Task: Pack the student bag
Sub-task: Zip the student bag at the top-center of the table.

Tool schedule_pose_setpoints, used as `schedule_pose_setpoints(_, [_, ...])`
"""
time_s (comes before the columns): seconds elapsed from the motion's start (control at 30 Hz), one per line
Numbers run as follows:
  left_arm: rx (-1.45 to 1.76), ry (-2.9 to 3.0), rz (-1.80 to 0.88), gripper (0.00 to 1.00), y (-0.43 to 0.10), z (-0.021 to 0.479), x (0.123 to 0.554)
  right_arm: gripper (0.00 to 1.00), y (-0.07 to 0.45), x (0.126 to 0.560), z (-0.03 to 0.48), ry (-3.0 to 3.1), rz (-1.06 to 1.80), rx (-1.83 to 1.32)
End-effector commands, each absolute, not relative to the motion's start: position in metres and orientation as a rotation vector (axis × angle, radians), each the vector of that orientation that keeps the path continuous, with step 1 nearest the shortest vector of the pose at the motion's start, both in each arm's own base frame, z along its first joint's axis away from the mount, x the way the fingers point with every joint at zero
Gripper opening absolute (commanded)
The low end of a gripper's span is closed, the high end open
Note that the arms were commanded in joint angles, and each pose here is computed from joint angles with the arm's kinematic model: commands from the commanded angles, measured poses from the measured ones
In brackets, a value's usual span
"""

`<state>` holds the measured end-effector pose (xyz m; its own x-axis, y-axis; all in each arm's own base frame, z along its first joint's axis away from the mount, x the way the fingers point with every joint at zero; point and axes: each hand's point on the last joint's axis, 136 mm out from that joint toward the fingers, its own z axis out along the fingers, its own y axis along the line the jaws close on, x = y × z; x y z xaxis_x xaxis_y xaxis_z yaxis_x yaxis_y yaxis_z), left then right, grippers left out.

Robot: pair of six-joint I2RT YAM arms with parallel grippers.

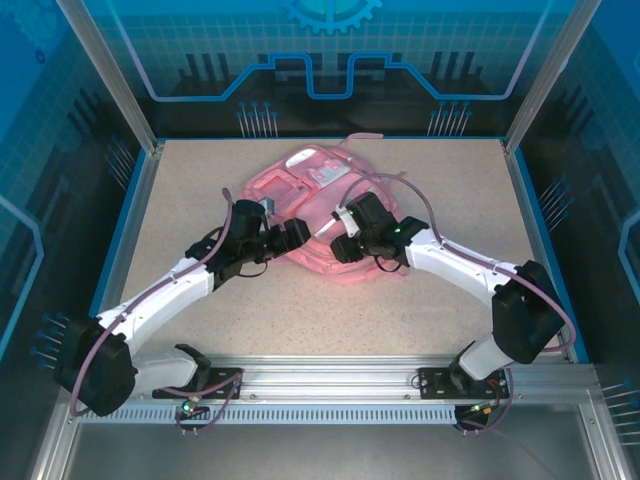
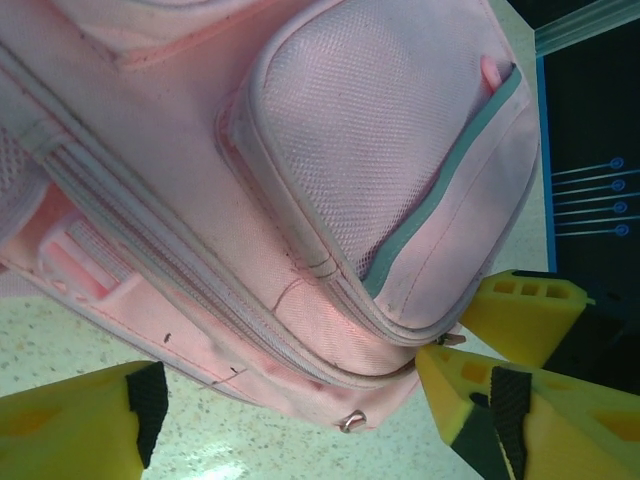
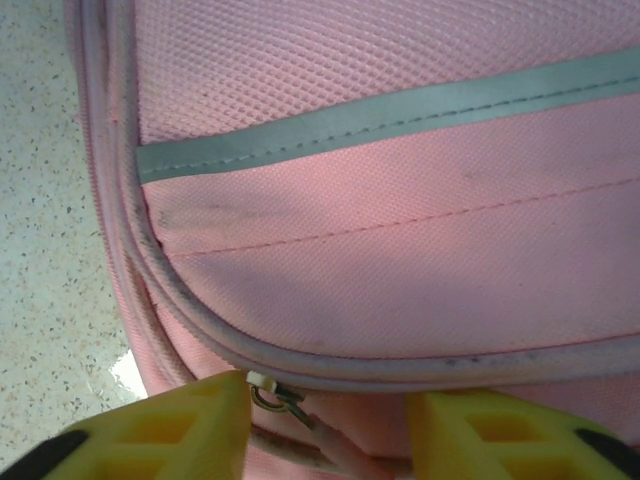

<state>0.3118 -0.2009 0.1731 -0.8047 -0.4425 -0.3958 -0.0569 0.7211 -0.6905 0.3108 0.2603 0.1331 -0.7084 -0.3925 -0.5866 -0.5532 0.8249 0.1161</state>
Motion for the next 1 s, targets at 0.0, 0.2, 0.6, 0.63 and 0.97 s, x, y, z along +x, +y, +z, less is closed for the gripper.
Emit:
schedule_pose_setpoints(0.0, [-0.434, 2.372, -1.020, 0.80, -0.209, 0.174, 0.315, 0.37, 0.264, 0.310, 0.136, 2.451, 0.414, -0.741])
schedule_pose_setpoints(0.2, [-0.488, 2.354, -1.173, 0.66, -0.229, 0.172, 0.325, 0.30, 0.255, 0.310, 0.127, 2.489, 0.346, -0.723])
schedule_pose_setpoints(0.6, [-0.614, 2.352, -1.220, 0.51, -0.241, 0.150, 0.345, 0.37, 0.249, 0.309, 0.122, 2.508, 0.314, -0.711])
schedule_pose_setpoints(0.63, [-0.620, 2.352, -1.215, 0.49, -0.240, 0.148, 0.347, 0.40, 0.249, 0.308, 0.121, 2.509, 0.314, -0.714])
schedule_pose_setpoints(0.97, [-0.654, 2.379, -1.125, 0.30, -0.234, 0.135, 0.352, 0.30, 0.248, 0.305, 0.115, 2.532, 0.312, -0.734])
